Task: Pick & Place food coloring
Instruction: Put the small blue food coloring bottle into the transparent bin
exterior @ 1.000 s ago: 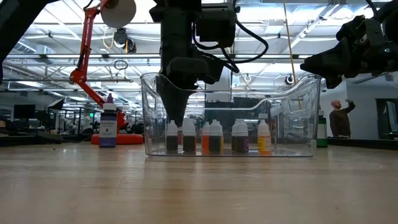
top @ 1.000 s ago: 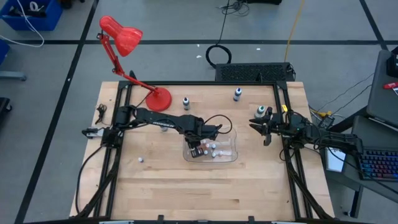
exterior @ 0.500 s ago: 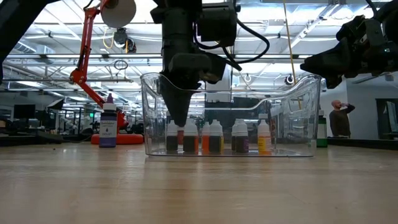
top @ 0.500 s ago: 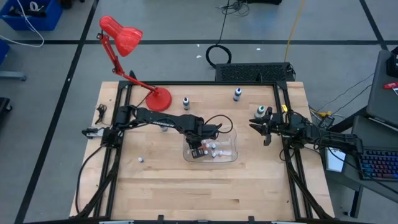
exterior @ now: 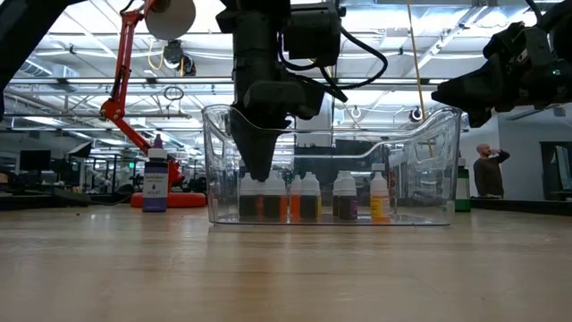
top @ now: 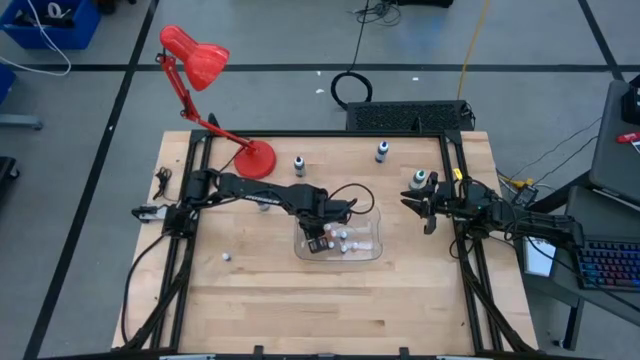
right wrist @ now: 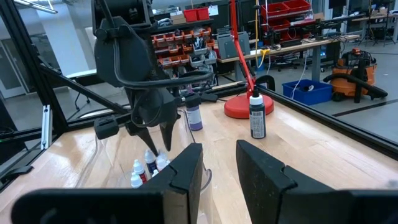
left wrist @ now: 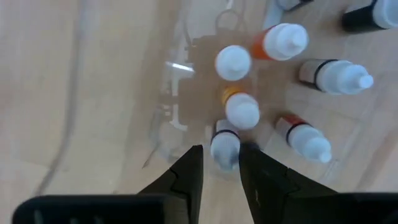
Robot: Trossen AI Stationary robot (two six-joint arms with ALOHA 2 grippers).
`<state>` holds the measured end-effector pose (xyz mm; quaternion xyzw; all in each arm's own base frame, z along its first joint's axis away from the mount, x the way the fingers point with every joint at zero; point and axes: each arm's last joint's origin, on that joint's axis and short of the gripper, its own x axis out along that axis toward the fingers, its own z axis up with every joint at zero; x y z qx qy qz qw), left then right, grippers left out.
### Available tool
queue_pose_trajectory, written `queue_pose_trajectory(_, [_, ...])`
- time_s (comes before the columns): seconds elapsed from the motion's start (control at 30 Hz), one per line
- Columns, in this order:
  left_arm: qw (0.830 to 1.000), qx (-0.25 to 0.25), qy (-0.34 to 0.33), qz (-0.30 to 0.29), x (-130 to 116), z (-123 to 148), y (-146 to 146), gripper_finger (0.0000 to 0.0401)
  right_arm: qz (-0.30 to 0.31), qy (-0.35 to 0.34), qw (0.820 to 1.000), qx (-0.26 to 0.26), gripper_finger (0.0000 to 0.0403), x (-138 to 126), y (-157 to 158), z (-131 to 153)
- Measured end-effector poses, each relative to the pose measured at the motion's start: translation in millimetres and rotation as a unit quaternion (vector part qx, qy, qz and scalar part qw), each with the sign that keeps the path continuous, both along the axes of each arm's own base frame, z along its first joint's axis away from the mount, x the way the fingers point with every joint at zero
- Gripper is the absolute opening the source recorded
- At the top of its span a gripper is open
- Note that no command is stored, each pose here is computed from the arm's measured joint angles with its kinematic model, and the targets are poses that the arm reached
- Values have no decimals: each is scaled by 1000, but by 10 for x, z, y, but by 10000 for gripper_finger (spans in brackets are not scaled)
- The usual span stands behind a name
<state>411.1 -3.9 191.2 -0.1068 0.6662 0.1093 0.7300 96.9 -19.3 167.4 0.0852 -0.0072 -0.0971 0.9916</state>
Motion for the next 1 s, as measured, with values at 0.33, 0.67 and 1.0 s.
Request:
queue_pose_trajectory(0.33, [995, 67, -55, 53, -270, 722, 86, 98, 0, 0, 1000, 0, 89, 0, 0, 1])
queue_pose_trajectory(0.67, [994, 72, -70, 48, -957, 1270, -702, 97, 0, 0, 1000, 0, 89, 0, 0, 0])
queue_pose_trajectory(1.0, [953, 111, 29, 282, -1746, 859, -1356, 130, 0, 0, 1000, 0, 89, 0, 0, 1])
